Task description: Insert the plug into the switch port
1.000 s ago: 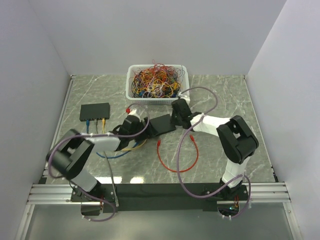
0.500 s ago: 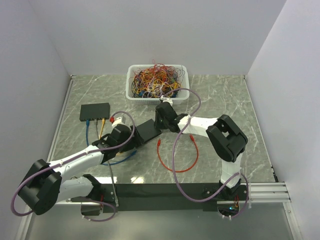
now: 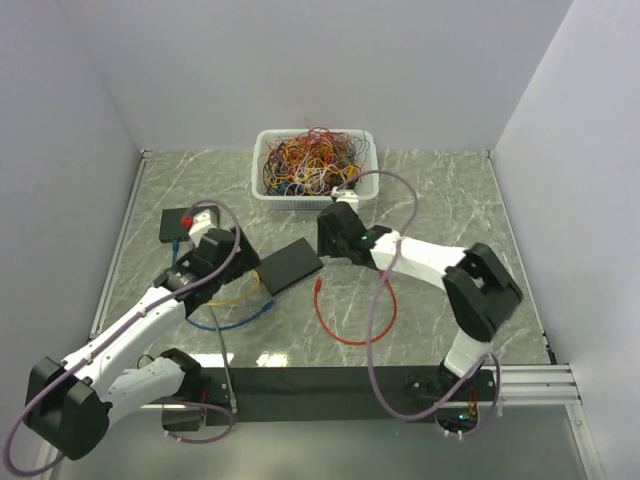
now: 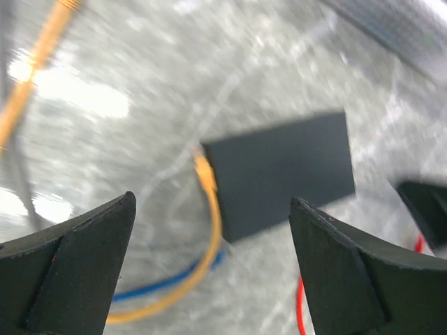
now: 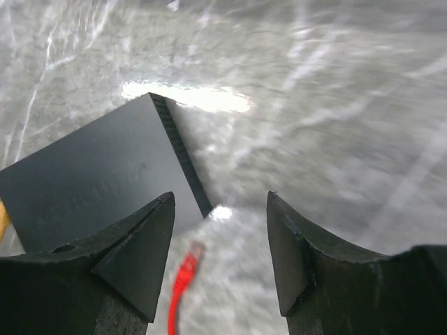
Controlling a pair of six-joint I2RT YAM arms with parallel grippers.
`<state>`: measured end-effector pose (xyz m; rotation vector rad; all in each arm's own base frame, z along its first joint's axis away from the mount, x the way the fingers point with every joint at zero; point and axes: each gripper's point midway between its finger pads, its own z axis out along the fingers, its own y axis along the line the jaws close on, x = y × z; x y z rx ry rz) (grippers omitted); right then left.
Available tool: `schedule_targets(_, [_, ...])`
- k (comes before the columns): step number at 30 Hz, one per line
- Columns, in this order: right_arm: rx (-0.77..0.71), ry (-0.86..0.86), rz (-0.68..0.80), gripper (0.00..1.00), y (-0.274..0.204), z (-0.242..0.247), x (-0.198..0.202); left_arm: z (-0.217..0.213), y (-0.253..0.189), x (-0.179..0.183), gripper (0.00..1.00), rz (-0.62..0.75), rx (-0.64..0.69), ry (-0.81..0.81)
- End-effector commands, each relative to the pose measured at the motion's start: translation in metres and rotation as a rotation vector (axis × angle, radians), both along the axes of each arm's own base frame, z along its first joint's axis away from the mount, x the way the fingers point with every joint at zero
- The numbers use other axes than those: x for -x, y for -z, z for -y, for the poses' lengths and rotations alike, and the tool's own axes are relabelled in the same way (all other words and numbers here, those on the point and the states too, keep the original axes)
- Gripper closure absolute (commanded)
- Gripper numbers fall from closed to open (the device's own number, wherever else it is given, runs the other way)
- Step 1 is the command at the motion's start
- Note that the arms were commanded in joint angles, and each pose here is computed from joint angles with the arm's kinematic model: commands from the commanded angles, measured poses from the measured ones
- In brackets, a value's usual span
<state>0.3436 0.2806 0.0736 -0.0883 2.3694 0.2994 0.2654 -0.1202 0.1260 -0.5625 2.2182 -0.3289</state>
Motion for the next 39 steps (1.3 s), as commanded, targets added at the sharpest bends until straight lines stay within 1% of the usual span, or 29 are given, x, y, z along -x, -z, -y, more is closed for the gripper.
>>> schedule_targets(1, [0.053, 0.089, 0.066, 0.37, -0.023, 0.040, 0.004, -0.026, -0.009, -0.006, 0.02, 0.008, -0.073, -0.054])
schedule_targets(2, [0.047, 0.113, 0.068, 0.37, -0.026, 0.050, 0.007, -0.028, -0.007, -0.007, 0.02, -0.009, -0.074, -0.063])
schedule_targets(3, [0.043, 0.151, 0.029, 0.37, -0.013, 0.066, 0.011, -0.034, -0.008, -0.011, 0.02, -0.023, -0.060, -0.097])
schedule_targets(5, [0.012, 0.181, 0.008, 0.37, -0.010, 0.080, 0.015, -0.031, -0.007, -0.020, 0.02, -0.039, -0.063, -0.087])
schedule_targets(6, [0.009, 0.213, -0.027, 0.37, 0.002, 0.093, 0.021, -0.034, -0.008, -0.023, 0.02, -0.039, -0.072, -0.101])
schedule_targets(8, [0.001, 0.242, -0.058, 0.37, 0.012, 0.107, 0.031, -0.033, -0.015, -0.031, 0.02, -0.019, -0.068, -0.103])
schedule_targets(11, [-0.029, 0.273, -0.092, 0.39, 0.021, 0.120, 0.043, -0.024, -0.035, -0.041, 0.03, 0.059, -0.020, -0.070])
schedule_targets(13, [-0.043, 0.293, -0.099, 0.40, 0.023, 0.126, 0.048, -0.012, -0.051, -0.047, 0.04, 0.121, 0.037, -0.024])
schedule_targets(16, [-0.058, 0.314, -0.109, 0.40, 0.027, 0.132, 0.056, -0.001, -0.062, -0.054, 0.05, 0.161, 0.072, 0.015])
schedule_targets(20, [-0.059, 0.326, -0.135, 0.42, 0.035, 0.134, 0.058, 0.008, -0.062, -0.060, 0.08, 0.144, 0.084, 0.048])
schedule_targets(25, [-0.054, 0.339, -0.174, 0.46, 0.046, 0.137, 0.058, 0.011, -0.056, -0.058, 0.08, 0.140, 0.096, 0.062])
schedule_targets(29, [-0.049, 0.361, -0.199, 0.46, 0.052, 0.139, 0.057, 0.010, -0.055, -0.056, 0.08, 0.145, 0.095, 0.062])
schedule_targets(33, [-0.043, 0.374, -0.193, 0.47, 0.052, 0.143, 0.054, 0.010, -0.052, -0.056, 0.08, 0.137, 0.093, 0.065])
schedule_targets(35, [-0.039, 0.361, -0.208, 0.50, 0.055, 0.141, 0.055, 0.011, -0.051, -0.057, 0.08, 0.136, 0.095, 0.068])
schedule_targets(36, [-0.044, 0.356, -0.212, 0.58, 0.056, 0.139, 0.055, 0.012, -0.051, -0.057, 0.08, 0.135, 0.095, 0.069])
schedule_targets(38, [-0.055, 0.346, -0.225, 0.68, 0.060, 0.137, 0.058, 0.012, -0.050, -0.057, 0.08, 0.133, 0.094, 0.069])
schedule_targets(39, [-0.059, 0.342, -0.228, 0.77, 0.061, 0.136, 0.059, 0.012, -0.050, -0.057, 0.08, 0.135, 0.095, 0.069])
